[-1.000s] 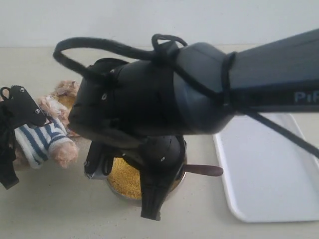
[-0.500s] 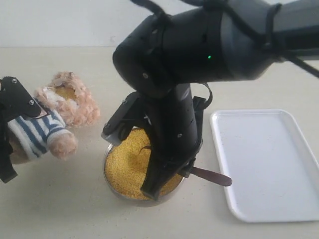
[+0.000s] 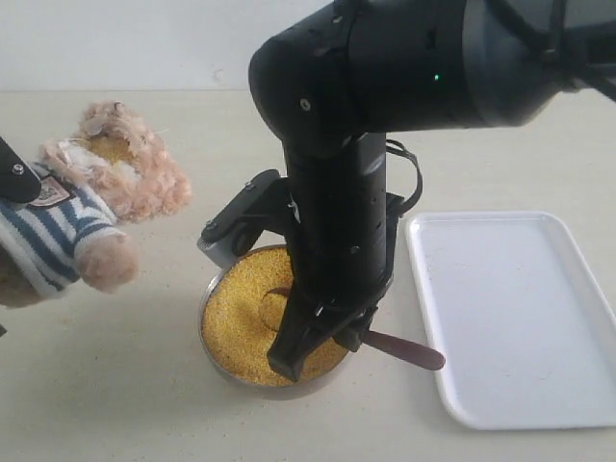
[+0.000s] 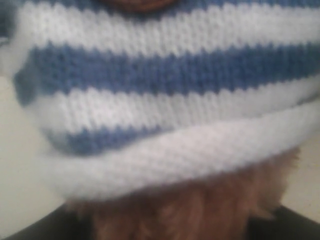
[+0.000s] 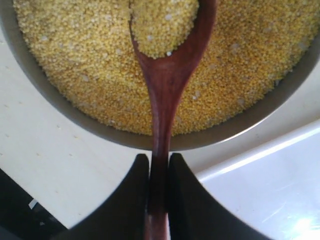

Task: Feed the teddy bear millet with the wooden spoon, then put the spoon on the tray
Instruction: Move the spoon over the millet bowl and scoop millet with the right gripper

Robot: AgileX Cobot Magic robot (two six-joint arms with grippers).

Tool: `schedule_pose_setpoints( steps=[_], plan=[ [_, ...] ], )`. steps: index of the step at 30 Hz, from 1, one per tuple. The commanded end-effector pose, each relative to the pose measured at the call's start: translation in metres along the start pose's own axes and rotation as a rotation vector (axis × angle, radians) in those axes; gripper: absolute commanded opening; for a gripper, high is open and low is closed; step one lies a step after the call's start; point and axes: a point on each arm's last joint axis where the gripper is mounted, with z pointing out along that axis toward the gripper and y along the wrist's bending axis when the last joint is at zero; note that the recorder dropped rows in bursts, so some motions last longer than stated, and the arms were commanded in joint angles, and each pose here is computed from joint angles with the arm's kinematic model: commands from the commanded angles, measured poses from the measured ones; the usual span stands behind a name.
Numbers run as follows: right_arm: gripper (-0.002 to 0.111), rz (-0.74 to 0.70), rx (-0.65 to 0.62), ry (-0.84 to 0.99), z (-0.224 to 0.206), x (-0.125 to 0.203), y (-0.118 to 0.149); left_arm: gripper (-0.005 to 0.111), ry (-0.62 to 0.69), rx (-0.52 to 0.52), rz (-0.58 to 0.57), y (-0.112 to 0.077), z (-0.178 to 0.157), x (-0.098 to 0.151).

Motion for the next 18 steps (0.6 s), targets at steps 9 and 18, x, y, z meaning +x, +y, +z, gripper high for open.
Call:
schedule_pose_setpoints(
  steps=[9,18],
  plan=[
    [0.0,0.039,-0.121,-0.04,-0.006,0.003,-0.017,0.004,-0.109,0.008,-0.006,-0.002,-0.022,0.019],
    [0.0,0.077,-0.277,-0.101,-0.009,0.004,-0.029,0.004,-0.173,0.071,0.092,-0.014,-0.019,0.022]
  ],
)
